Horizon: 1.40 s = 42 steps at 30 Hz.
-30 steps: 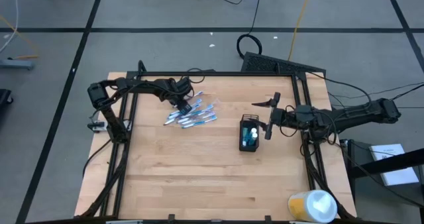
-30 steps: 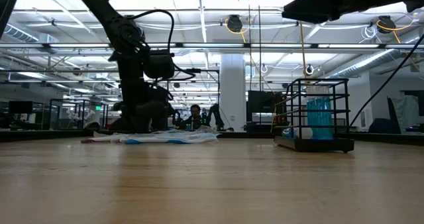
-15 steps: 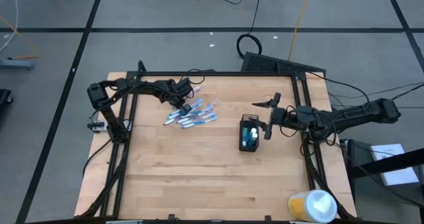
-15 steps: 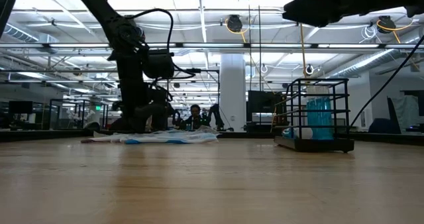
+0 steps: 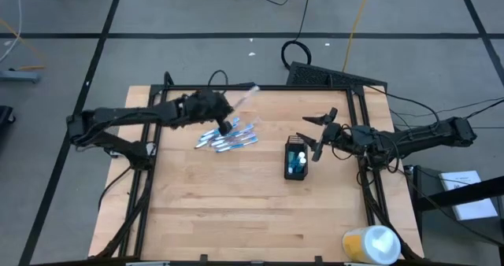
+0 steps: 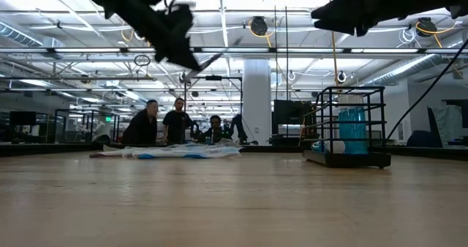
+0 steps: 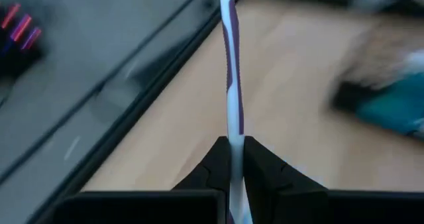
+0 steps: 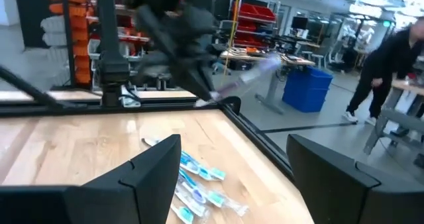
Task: Pick & Place toothbrushing station
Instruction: Put the purple toothbrush into the top section of the mesh organizer
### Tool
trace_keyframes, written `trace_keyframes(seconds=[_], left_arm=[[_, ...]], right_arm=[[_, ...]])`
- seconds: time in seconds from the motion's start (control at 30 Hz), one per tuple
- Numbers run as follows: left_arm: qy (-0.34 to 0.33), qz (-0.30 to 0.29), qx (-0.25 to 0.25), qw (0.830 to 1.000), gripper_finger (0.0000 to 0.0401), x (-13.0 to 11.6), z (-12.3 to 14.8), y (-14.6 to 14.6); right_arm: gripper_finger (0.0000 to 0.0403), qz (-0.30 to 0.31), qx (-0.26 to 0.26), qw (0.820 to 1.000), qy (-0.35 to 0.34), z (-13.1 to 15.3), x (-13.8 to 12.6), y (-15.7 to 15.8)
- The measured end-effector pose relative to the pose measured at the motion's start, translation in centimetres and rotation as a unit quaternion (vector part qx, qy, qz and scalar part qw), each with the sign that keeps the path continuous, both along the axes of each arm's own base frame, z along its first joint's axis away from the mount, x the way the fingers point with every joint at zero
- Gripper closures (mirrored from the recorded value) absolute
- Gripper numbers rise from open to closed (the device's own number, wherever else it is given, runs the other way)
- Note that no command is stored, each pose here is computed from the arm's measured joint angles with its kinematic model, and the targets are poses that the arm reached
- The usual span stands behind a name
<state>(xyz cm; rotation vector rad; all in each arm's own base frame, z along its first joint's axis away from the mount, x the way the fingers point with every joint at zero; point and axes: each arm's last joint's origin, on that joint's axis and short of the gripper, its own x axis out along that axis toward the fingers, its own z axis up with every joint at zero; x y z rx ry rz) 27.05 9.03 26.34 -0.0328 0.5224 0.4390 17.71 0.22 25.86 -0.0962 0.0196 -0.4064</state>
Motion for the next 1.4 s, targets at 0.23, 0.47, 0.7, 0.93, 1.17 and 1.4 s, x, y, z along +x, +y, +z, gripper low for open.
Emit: trace_keyframes(seconds=[0.23, 0.47, 0.7, 0.93, 1.17, 1.4], left_arm=[[-0.157, -0.135, 0.043, 0.977, 0.0382, 2.4, -0.8, -3.4], [-0.191, -0.168, 0.049, 0.966, 0.0382, 4.9, -2.9, -5.0], [-0.178, -0.165, 0.034, 0.969, 0.0383, 5.7, -4.5, -5.0], [-0.180, -0.164, 0.033, 0.969, 0.0383, 5.7, -4.6, -4.9], [-0.177, -0.162, 0.032, 0.970, 0.0383, 5.7, -4.6, -4.8], [-0.173, -0.158, 0.030, 0.972, 0.0383, 5.7, -4.7, -4.6]], right_arm=[[0.0138, 0.019, 0.063, 0.998, -0.007, -1.0, 1.5, -1.0], [0.0138, 0.067, 0.073, 0.992, -0.072, -2.2, 4.9, -2.0], [0.0138, 0.113, 0.078, 0.978, -0.156, -1.6, 6.3, -3.3], [0.0155, 0.121, 0.089, 0.978, -0.141, -1.5, 7.5, -4.0], [0.0203, 0.137, 0.084, 0.978, -0.133, -1.4, 8.6, -4.4], [0.0254, 0.132, 0.069, 0.980, -0.131, -1.4, 8.6, -4.6]])
